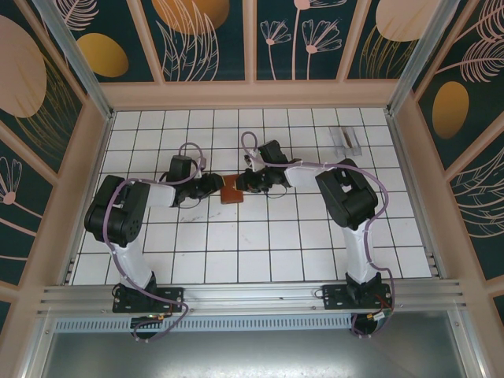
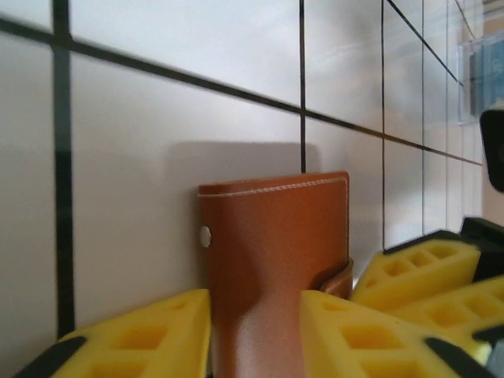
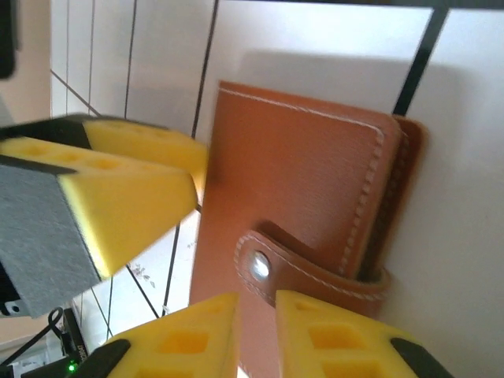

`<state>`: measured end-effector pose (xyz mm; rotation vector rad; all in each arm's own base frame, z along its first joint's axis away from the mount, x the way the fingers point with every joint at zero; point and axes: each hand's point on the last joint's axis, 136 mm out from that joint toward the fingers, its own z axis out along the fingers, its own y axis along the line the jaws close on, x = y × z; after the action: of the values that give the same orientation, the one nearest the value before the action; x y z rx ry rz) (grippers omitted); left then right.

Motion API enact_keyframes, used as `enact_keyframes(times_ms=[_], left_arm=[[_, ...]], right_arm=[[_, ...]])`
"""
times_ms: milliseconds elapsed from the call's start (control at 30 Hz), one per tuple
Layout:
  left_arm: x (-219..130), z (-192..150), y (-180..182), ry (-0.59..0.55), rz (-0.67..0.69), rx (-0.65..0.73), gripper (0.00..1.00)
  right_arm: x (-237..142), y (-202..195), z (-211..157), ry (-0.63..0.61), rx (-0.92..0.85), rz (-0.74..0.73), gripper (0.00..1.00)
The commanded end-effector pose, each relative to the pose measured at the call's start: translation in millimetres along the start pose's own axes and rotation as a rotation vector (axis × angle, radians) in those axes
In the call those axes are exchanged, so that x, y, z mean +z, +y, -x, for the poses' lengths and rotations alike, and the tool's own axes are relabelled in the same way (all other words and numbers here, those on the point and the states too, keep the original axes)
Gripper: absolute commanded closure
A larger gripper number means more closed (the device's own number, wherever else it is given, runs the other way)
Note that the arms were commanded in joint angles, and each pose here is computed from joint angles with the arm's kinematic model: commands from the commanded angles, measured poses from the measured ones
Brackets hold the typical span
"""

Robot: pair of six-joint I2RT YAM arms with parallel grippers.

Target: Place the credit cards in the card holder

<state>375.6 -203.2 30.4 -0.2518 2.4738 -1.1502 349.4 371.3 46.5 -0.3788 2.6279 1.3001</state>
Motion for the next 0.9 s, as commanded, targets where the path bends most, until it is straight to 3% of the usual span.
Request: enact_keyframes(times_ms=[0, 100, 200, 367, 467, 567, 633, 733, 867], left_arm=[[-4, -11, -19, 0.025, -0.105, -0.006, 0.69], [-11, -13, -30, 0.015, -0.152, -0.015, 0.69], [-20, -13, -43, 0.0, -0.188, -0.008, 0.62], [-28, -7, -46, -0.033, -0.158, 0.006, 0.57], [-29, -3, -33, -0.058, -0.07, -0.01, 0.55], [-37, 4, -1, -0.119, 0.132, -0.01, 0.49], [-38, 2, 2, -0.106, 0.156, -0.014, 0.47], [-30, -8, -12, -0.064, 0.036, -0.023, 0.44], [-19, -15, -17, -0.018, 0.027, -0.009, 0.44]], right_arm=[[10, -2, -4, 0.003, 0.009, 0.031, 0.83], [11, -4, -3, 0.0, 0.008, 0.028, 0.86], [12, 0, -4, -0.005, 0.019, 0.053, 0.89], [13, 0, -6, -0.013, 0.026, 0.07, 0.94], [11, 3, -9, -0.019, 0.03, 0.094, 0.96], [8, 0, -11, -0.016, 0.033, 0.078, 0.96], [3, -1, -12, -0.02, 0.041, 0.072, 0.89], [-7, 9, -9, -0.038, 0.018, 0.068, 0.76], [-20, 9, 1, -0.069, 0.006, 0.011, 0.68]])
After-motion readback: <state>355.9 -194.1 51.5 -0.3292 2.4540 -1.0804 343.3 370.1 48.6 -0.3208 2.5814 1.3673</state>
